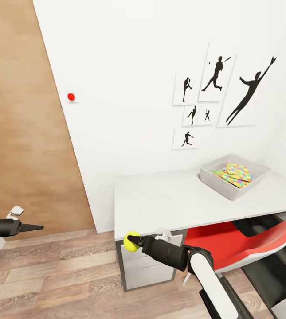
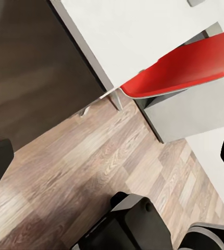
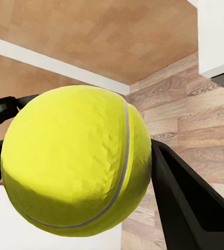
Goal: Put all the toys in the child's room - the three board games (two on the bed and one on the table), the two jigsaw puzzles on the table, and the tennis ball on the table - inside the toy box on the table in the child's room.
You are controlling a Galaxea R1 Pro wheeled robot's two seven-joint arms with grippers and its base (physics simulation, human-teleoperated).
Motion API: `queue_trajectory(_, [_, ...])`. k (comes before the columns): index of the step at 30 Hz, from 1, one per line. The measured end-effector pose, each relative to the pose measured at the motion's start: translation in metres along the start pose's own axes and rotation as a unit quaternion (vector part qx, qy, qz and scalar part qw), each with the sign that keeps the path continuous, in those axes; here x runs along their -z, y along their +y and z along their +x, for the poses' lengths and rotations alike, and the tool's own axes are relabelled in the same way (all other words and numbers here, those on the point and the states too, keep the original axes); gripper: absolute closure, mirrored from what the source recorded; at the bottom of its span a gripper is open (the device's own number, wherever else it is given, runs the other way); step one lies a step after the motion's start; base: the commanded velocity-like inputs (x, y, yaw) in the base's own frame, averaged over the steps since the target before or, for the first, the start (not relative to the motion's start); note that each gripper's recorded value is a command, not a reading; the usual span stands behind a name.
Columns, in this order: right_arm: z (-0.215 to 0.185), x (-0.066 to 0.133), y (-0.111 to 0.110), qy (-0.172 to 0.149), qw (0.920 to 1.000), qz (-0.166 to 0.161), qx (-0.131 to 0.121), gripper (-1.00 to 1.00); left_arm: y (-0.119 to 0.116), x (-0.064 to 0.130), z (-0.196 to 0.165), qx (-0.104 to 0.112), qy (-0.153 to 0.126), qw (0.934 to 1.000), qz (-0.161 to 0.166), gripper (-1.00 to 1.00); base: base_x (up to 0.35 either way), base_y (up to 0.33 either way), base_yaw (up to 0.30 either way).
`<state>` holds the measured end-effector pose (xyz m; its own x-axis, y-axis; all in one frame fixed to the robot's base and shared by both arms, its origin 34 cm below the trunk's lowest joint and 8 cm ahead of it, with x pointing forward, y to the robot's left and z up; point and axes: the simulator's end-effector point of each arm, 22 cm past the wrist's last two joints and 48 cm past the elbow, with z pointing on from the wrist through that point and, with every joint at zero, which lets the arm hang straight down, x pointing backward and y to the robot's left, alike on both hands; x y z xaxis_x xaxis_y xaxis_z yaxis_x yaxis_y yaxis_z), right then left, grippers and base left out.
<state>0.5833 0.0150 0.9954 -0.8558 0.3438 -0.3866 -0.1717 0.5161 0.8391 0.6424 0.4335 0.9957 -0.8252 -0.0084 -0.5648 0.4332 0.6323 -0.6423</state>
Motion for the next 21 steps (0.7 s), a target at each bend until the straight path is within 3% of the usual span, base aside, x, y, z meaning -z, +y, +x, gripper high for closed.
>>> queue_trajectory(10, [0.000, 0.005, 0.009, 0.001, 1.0000, 0.000, 0.000, 1.00, -0.007, 0.007, -0.003, 0.000, 0.000, 1.0000, -0.001, -1.00, 0.000, 0.000, -0.014])
queue_trajectory(21, [-0.001, 0.012, 0.023, -0.001, 1.0000, -0.002, 0.005, 1.00, -0.019, 0.016, -0.008, -0.001, -0.004, 1.0000, -0.001, -1.00, 0.000, 0.000, -0.174])
